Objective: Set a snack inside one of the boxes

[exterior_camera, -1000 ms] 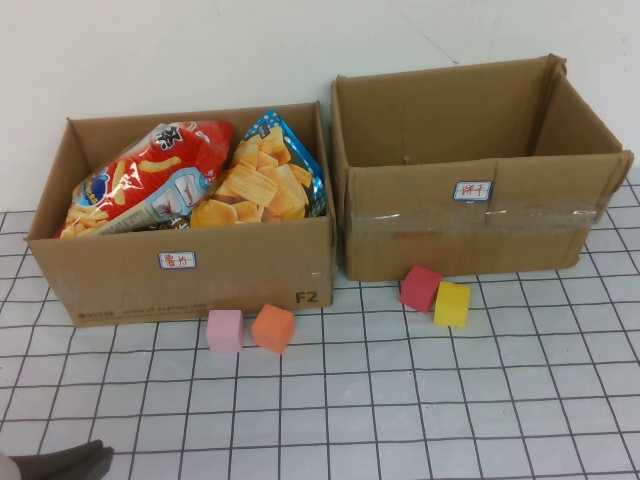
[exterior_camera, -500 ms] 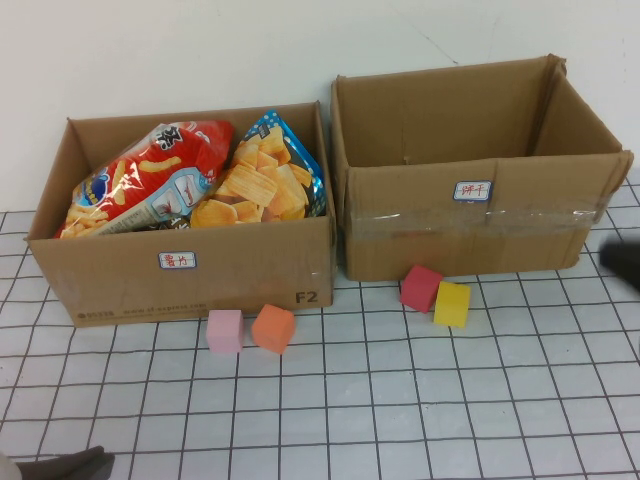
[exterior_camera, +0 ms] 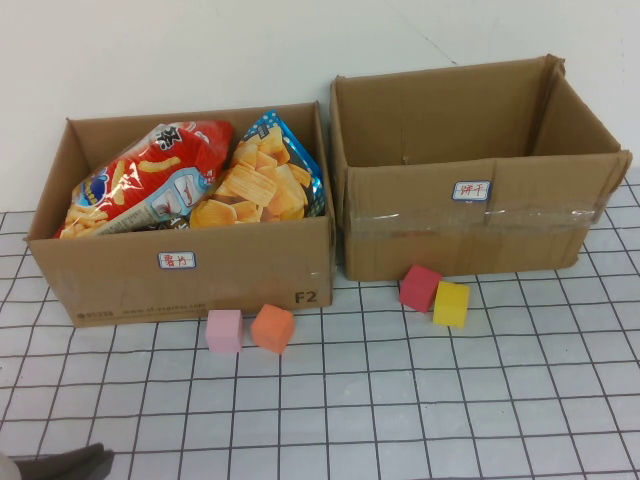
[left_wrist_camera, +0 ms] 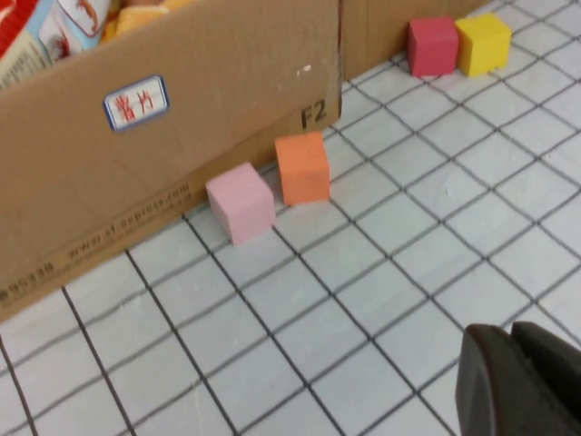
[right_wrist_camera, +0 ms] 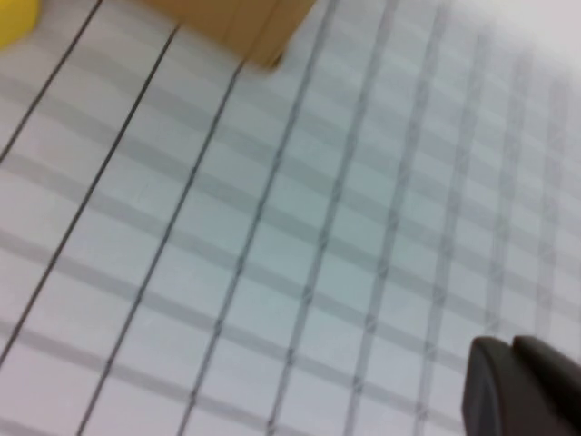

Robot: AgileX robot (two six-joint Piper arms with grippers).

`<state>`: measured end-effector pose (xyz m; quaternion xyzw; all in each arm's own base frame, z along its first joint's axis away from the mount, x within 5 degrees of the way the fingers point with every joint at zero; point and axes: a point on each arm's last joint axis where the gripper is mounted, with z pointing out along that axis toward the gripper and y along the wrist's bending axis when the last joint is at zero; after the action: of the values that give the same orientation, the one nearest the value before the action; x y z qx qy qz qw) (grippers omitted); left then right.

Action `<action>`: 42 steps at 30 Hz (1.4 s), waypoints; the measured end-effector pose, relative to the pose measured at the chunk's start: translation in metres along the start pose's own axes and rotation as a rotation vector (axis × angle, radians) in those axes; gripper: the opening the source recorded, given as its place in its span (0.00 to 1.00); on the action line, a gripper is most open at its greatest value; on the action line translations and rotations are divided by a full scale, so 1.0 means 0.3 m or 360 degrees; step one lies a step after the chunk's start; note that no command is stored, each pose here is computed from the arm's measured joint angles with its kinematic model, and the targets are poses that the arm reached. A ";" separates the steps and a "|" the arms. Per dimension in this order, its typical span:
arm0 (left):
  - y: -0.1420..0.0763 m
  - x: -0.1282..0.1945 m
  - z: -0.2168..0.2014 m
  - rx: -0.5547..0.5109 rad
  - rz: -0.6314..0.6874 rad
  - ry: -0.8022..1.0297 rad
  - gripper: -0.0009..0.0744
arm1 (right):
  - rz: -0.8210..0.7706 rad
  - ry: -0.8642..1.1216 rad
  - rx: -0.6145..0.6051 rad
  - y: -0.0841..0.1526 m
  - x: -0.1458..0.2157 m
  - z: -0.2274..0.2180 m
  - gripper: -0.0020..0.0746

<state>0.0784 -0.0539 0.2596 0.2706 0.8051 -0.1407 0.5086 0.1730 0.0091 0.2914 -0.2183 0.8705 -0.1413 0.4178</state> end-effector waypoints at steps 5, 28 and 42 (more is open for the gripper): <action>0.000 -0.016 0.000 -0.0002 0.0020 -0.0082 0.01 | 0.0042 -0.0260 0.0115 -0.008 0.029 -0.110 0.02; 0.001 -0.020 -0.001 -0.0004 0.0029 -0.0107 0.01 | 0.0340 -0.0401 0.0032 0.129 0.316 -0.193 0.02; 0.001 -0.020 -0.002 -0.0004 0.0029 -0.0110 0.01 | 0.0349 -0.0364 0.0020 0.132 0.322 -0.191 0.02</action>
<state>0.0801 -0.0552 0.2653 0.2722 0.7848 -0.1443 0.5378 0.0636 -0.0012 0.2450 -0.1340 0.8349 -0.0746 0.5286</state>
